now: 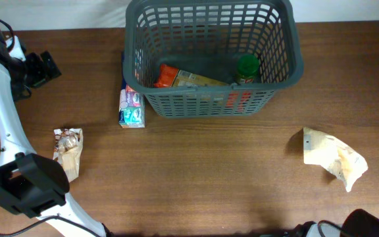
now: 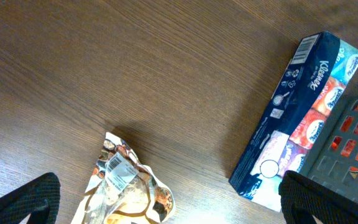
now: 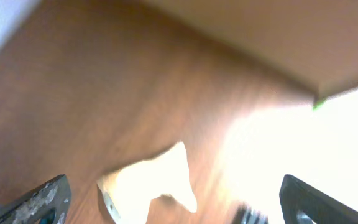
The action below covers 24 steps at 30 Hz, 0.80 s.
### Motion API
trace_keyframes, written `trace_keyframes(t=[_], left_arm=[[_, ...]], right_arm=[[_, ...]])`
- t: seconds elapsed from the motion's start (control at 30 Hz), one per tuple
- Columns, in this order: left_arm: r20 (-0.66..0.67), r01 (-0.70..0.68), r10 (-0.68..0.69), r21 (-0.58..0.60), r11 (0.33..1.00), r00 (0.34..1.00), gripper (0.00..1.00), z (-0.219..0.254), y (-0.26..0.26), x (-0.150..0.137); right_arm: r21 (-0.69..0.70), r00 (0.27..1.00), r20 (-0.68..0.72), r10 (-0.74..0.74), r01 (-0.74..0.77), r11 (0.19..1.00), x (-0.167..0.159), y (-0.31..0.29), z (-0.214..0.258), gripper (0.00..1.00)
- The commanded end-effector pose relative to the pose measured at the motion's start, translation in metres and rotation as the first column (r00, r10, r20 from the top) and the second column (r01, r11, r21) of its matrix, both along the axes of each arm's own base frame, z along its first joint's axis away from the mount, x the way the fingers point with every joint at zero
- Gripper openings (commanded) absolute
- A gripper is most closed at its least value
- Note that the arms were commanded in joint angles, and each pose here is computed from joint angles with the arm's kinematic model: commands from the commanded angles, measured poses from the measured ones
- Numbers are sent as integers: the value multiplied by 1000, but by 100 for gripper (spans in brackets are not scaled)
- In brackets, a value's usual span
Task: Pack container
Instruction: 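Move the right gripper down over the clear bread bag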
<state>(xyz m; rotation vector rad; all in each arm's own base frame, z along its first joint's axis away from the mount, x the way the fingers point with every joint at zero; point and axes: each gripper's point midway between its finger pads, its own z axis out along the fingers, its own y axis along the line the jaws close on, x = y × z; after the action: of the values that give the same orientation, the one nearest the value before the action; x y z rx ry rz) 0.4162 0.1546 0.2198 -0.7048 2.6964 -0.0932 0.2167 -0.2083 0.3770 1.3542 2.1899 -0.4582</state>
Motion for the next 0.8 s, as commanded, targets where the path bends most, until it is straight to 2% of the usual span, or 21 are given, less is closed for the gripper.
trace_keyframes(t=[0.0, 0.1, 0.17, 0.27, 0.3, 0.37, 0.5, 0.77], left_arm=[[-12, 11, -11, 11, 1000, 1000, 99, -4, 3, 1], [-11, 11, -11, 11, 1000, 1000, 99, -4, 2, 1], [-11, 11, -11, 11, 1000, 1000, 99, -4, 2, 1], [-12, 11, -11, 11, 1000, 1000, 99, -4, 3, 1], [-12, 11, -11, 11, 1000, 1000, 99, -4, 2, 1], [-12, 11, -11, 11, 1000, 1000, 99, -4, 2, 1], [-12, 11, -11, 11, 1000, 1000, 99, -4, 3, 1], [-11, 11, -11, 11, 1000, 1000, 99, -4, 2, 1]], right_arm=[[203, 989, 10, -145, 140, 969, -1, 5, -43, 99], [352, 993, -40, -114, 120, 928, 10, 18, -82, 99], [423, 987, -68, -144, 160, 892, 15, 23, -105, 99], [516, 933, -129, -336, 353, 781, 13, 33, -135, 99], [538, 892, -157, -423, 437, 721, 11, 36, -146, 99], [550, 804, -205, -558, 566, 614, 6, 41, -160, 99], [544, 650, -256, -716, 709, 449, 1, 44, -180, 99], [525, 543, -286, -790, 778, 344, 0, 43, -223, 99]])
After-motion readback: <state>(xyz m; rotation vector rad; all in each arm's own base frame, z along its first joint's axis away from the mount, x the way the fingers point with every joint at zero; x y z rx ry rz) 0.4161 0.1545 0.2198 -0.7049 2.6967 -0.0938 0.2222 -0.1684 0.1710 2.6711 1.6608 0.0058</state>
